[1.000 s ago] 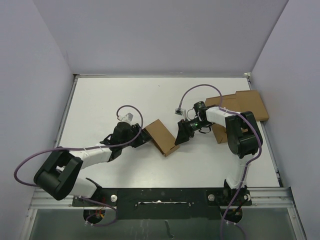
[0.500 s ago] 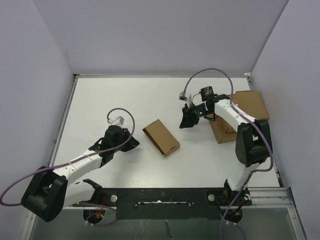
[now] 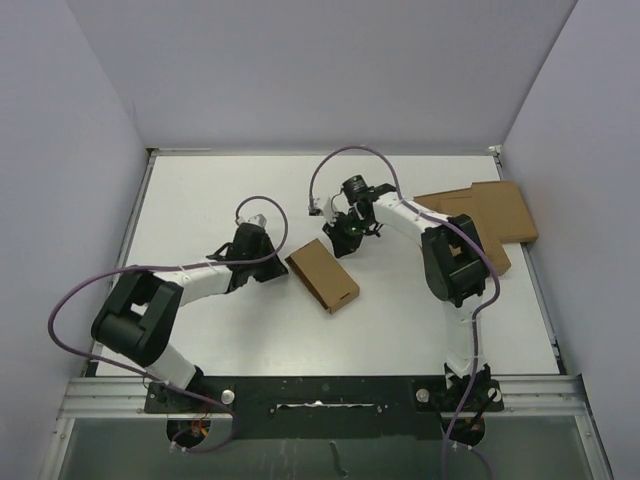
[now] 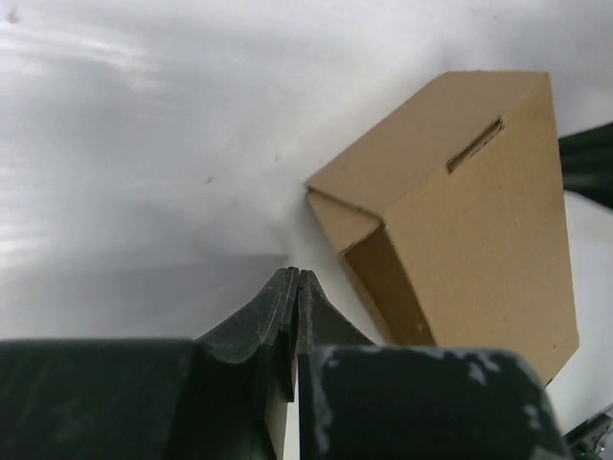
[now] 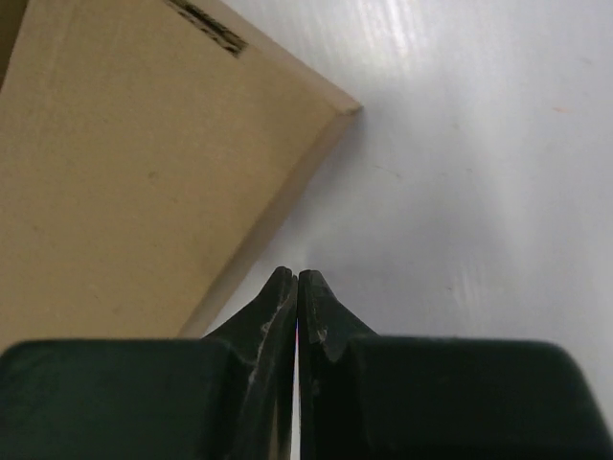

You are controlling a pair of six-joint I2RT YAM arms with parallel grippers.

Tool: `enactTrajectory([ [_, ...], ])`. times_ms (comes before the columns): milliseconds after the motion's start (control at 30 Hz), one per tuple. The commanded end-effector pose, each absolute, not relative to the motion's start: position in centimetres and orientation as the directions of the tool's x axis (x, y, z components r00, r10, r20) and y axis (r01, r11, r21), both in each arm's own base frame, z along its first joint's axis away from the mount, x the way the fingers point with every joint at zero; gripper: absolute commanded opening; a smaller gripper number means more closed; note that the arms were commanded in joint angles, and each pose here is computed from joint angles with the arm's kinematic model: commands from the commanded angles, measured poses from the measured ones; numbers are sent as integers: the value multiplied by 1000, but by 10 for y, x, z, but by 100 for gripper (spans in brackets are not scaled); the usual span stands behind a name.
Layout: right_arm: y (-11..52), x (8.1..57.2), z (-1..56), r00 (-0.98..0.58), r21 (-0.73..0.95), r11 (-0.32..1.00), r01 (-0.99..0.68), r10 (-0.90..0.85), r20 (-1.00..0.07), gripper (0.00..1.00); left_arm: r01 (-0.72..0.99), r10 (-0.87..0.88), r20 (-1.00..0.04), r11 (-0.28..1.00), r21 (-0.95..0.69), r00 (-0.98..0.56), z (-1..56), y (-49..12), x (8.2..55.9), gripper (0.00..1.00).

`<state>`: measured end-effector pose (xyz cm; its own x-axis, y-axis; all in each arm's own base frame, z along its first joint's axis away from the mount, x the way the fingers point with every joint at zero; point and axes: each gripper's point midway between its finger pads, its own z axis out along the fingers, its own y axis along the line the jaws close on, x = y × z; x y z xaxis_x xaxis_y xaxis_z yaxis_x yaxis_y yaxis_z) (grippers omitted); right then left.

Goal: Fold the paper box

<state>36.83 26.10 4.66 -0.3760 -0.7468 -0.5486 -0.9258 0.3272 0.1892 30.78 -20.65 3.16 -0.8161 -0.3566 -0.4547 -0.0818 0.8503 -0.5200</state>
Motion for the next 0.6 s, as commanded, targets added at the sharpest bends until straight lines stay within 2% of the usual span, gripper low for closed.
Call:
enactTrajectory([
  [0,282,359,63,-300,108,288,-951,-787,-540,0,-14,-365,-476,805,-593,-800,55,-244,340,0],
  [133,305,331,72,-244,83,240,-967,-790,-562,0,36,-336,-495,799,-600,-801,66,-276,349,0],
  [233,302,329,71,-262,85,261,-961,-780,-569,0,50,-322,-497,799,-599,-806,64,-289,348,0],
  [367,277,343,67,-342,121,336,-934,-743,-575,1,29,-335,-499,808,-589,-799,62,-278,343,0],
  [567,243,352,68,-434,192,407,-893,-664,-609,3,32,-340,-537,823,-567,-772,74,-250,332,8],
])
